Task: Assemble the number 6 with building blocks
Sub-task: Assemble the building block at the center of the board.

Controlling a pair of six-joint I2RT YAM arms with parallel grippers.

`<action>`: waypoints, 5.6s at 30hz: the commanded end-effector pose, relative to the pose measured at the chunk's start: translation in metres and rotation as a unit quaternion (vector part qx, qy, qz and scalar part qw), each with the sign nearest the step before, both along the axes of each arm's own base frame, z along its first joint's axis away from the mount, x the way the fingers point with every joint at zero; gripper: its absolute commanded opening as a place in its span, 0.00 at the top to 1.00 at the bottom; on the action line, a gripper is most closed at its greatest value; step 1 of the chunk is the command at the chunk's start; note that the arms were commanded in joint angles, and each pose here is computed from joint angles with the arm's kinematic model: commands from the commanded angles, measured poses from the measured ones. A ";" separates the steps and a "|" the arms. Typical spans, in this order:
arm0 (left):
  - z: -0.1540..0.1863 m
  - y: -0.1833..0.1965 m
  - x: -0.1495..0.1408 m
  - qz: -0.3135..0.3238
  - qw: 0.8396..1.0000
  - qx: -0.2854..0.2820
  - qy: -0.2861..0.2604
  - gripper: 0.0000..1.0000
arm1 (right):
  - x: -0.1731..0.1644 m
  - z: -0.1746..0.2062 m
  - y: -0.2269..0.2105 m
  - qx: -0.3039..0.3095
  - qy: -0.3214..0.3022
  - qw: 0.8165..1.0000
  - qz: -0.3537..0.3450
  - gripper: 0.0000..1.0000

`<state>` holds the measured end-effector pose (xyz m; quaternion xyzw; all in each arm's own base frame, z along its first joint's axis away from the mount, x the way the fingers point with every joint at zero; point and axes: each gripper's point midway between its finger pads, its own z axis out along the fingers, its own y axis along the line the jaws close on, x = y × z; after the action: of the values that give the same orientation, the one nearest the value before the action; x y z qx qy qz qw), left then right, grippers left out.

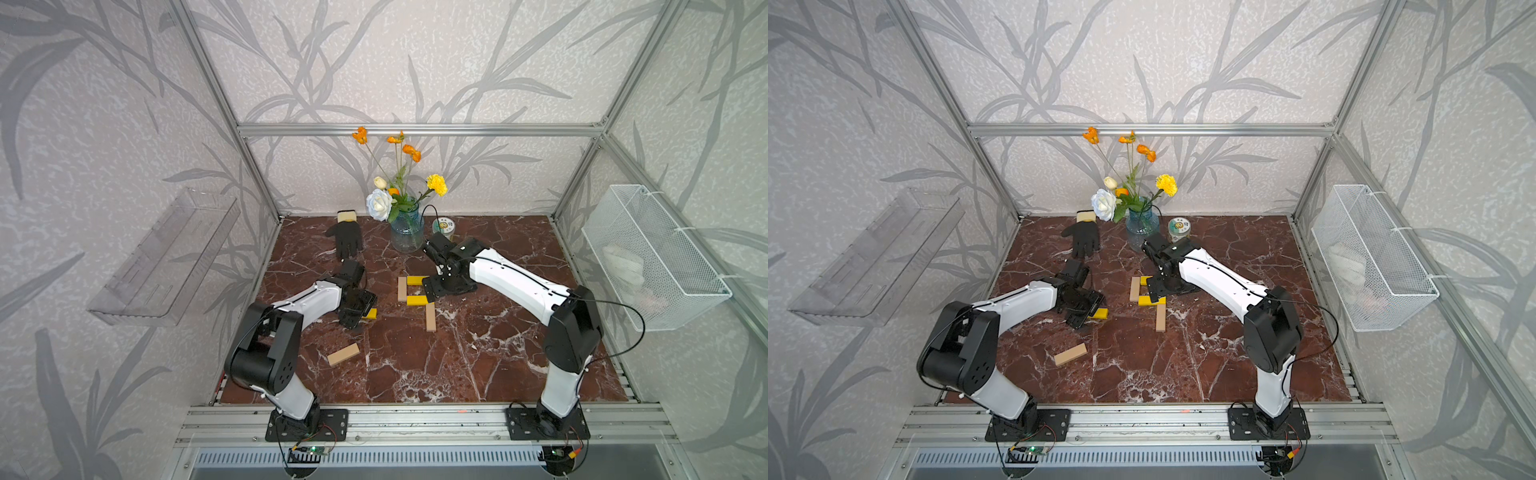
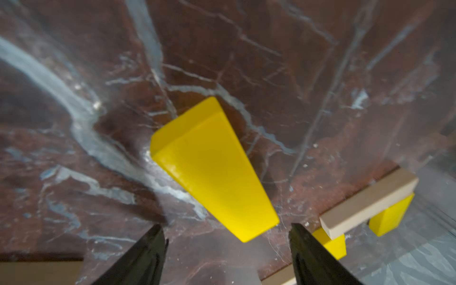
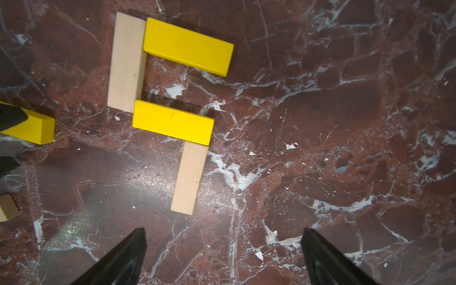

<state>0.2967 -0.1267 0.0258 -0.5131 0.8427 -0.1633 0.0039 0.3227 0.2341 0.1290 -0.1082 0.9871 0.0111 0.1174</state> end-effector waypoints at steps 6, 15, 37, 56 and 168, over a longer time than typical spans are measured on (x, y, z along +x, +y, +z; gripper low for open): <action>-0.032 0.010 0.003 0.034 0.995 0.061 0.072 0.22 | 0.006 -0.008 -0.024 0.044 0.026 0.999 -0.013 0.03; -0.079 0.016 -0.056 -0.073 0.971 0.099 0.203 0.54 | 0.023 -0.018 -0.033 0.087 0.049 0.994 -0.033 0.04; 0.007 -0.012 -0.019 -0.436 0.878 0.165 0.106 0.84 | 0.028 -0.001 -0.055 0.097 0.029 0.993 -0.056 0.08; -0.014 -0.085 -0.032 -0.533 0.840 0.085 0.047 0.78 | 0.012 -0.001 -0.067 0.088 0.023 0.993 -0.077 0.09; -0.031 -0.104 -0.016 -0.568 0.816 0.102 0.030 0.48 | -0.011 0.000 -0.084 0.094 0.003 0.989 -0.113 0.11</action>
<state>0.2894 -0.2383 0.0177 0.0462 0.9965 -0.0554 -0.0423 0.3138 0.1535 0.1219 0.0079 0.9895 0.0883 0.1143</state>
